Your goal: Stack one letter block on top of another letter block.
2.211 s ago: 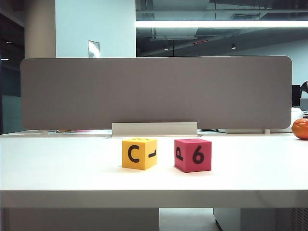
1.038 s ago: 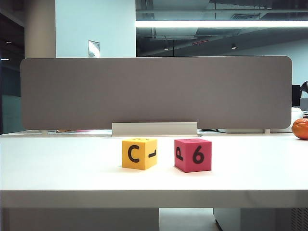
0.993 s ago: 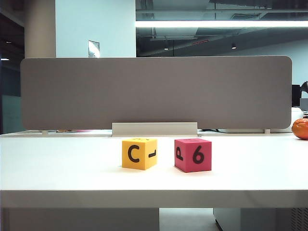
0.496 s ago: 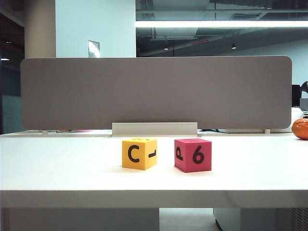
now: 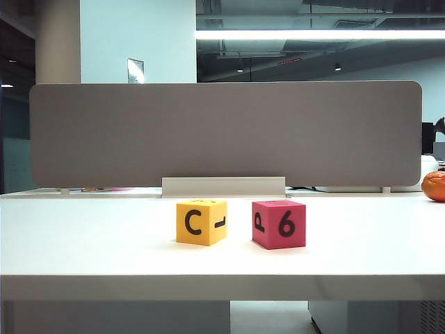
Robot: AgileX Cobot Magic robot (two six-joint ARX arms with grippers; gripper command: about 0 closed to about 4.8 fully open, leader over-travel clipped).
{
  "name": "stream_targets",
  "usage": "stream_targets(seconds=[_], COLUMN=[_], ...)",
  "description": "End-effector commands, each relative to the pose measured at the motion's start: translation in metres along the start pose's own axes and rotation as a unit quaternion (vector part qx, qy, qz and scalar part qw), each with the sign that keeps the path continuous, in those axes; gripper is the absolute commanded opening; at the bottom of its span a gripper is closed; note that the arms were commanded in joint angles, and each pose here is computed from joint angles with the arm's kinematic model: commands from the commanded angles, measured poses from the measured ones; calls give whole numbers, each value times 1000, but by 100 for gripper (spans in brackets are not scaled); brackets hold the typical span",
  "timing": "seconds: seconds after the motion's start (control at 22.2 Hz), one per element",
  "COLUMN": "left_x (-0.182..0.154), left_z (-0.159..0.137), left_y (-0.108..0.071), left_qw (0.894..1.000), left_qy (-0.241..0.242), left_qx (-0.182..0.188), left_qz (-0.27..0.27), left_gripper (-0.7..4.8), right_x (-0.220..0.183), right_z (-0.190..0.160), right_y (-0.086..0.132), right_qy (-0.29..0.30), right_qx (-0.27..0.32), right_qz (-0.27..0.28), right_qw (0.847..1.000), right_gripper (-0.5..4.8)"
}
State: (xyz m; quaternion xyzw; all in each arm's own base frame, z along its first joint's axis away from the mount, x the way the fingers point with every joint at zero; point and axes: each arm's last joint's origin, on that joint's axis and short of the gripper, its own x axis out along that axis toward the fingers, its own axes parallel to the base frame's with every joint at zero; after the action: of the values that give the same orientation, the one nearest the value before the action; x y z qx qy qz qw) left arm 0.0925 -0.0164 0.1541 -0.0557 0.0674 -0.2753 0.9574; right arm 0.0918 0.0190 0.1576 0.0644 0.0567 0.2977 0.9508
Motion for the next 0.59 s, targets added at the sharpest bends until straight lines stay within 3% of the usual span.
stream_targets(seconds=[0.05, 0.27, 0.59], left_x=[0, 0, 0], left_z=[1, 1, 0], left_y=[0, 0, 0], left_qw=[1000, 1000, 1000], left_qy=[1, 2, 3], left_qx=[-2, -2, -3], left_qz=[-5, -4, -4], left_gripper=[-6, -6, -6], right_x=[-3, -12, -16], right_z=[14, 45, 63], right_y=[3, 9, 14], right_qy=[-23, -70, -84], right_qx=[-13, -35, -43], right_qz=[-11, -57, -57], right_qw=[1000, 995, 994], right_gripper=[-1, -1, -1])
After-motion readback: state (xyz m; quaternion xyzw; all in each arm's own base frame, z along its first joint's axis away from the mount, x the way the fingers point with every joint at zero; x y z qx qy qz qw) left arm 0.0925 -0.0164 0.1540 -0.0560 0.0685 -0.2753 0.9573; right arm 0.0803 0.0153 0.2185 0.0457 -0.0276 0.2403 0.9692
